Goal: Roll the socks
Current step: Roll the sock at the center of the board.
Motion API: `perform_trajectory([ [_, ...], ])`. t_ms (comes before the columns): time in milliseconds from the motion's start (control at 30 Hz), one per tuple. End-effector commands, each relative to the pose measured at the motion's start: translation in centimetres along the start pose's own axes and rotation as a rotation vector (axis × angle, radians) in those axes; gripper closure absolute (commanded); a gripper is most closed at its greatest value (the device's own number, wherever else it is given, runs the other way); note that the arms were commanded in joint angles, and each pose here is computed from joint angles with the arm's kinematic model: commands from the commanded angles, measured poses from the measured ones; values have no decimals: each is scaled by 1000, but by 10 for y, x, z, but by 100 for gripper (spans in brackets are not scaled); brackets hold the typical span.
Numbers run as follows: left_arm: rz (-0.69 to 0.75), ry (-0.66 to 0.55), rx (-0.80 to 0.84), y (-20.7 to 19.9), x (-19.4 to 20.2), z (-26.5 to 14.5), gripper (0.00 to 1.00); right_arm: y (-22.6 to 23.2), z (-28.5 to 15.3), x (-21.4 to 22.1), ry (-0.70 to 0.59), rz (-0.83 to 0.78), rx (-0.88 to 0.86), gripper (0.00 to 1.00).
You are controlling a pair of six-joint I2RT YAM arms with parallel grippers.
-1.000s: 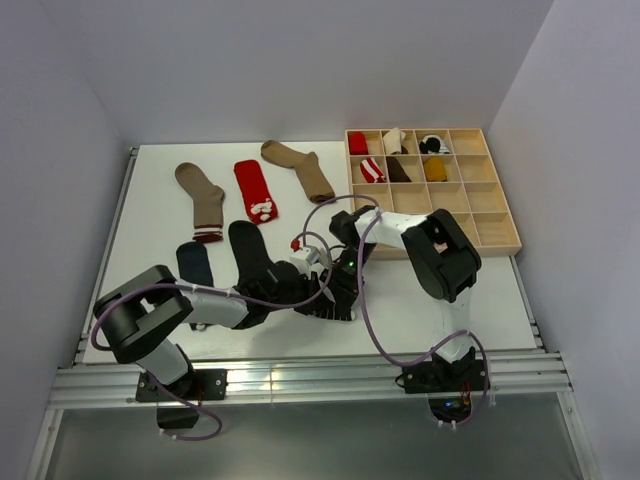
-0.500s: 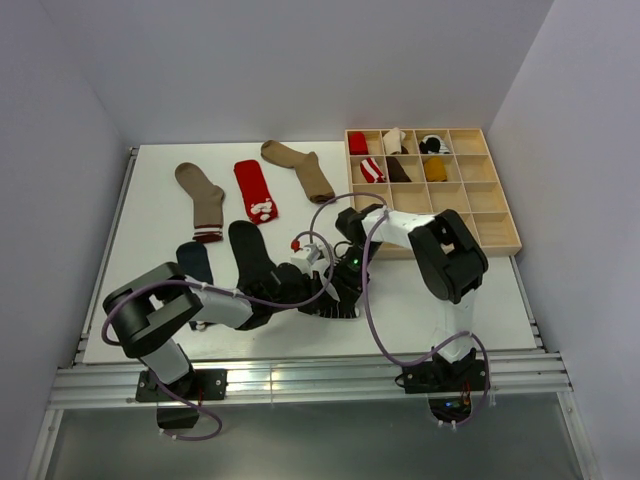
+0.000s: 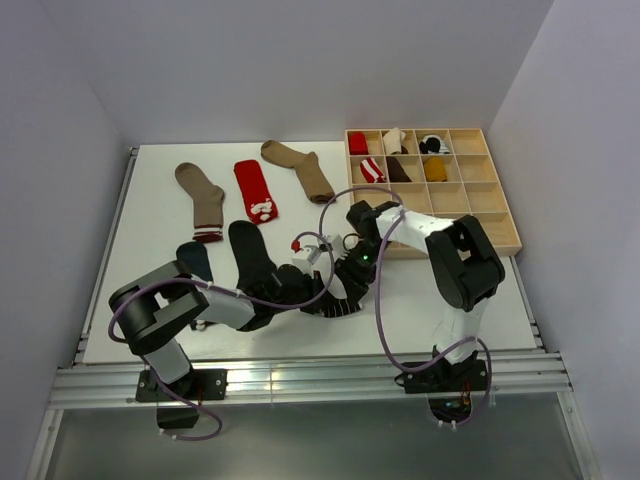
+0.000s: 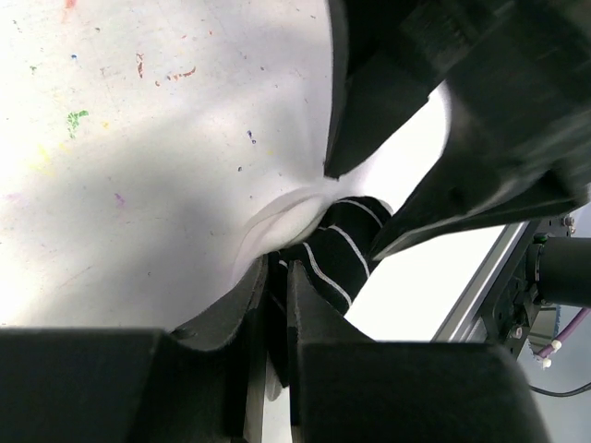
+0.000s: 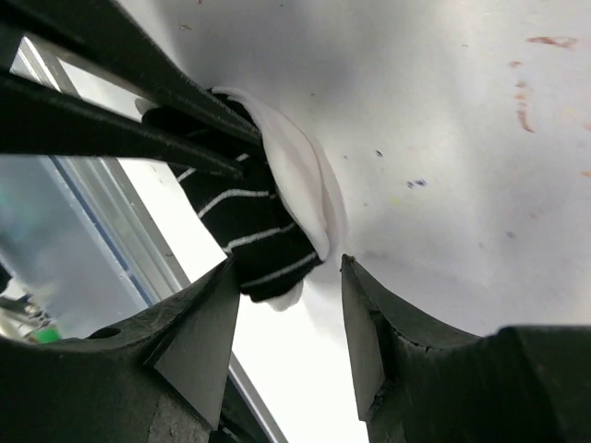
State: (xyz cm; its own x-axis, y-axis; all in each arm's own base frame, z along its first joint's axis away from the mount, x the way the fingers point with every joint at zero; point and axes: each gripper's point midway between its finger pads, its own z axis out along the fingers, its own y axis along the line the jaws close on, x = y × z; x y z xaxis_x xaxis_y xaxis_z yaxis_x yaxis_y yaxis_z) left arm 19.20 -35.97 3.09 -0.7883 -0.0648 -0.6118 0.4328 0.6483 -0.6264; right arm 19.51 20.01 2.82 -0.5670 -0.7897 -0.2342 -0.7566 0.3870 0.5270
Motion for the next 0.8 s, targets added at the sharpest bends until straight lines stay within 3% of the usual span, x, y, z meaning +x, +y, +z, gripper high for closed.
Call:
perform_trajectory([
  [0, 29, 245, -235, 69, 75, -20, 100, -11, -18, -10, -71, -87, 87, 45],
  [300, 27, 253, -239, 69, 75, -19, 100, -8, -44, -6, -176, -167, 154, 43],
  [533, 18, 259, -244, 68, 75, -19, 100, 3, -74, -7, -361, -413, 348, 37],
  [767, 7, 260, -229, 65, 75, -17, 100, 6, -78, -3, -461, -558, 470, 33],
])
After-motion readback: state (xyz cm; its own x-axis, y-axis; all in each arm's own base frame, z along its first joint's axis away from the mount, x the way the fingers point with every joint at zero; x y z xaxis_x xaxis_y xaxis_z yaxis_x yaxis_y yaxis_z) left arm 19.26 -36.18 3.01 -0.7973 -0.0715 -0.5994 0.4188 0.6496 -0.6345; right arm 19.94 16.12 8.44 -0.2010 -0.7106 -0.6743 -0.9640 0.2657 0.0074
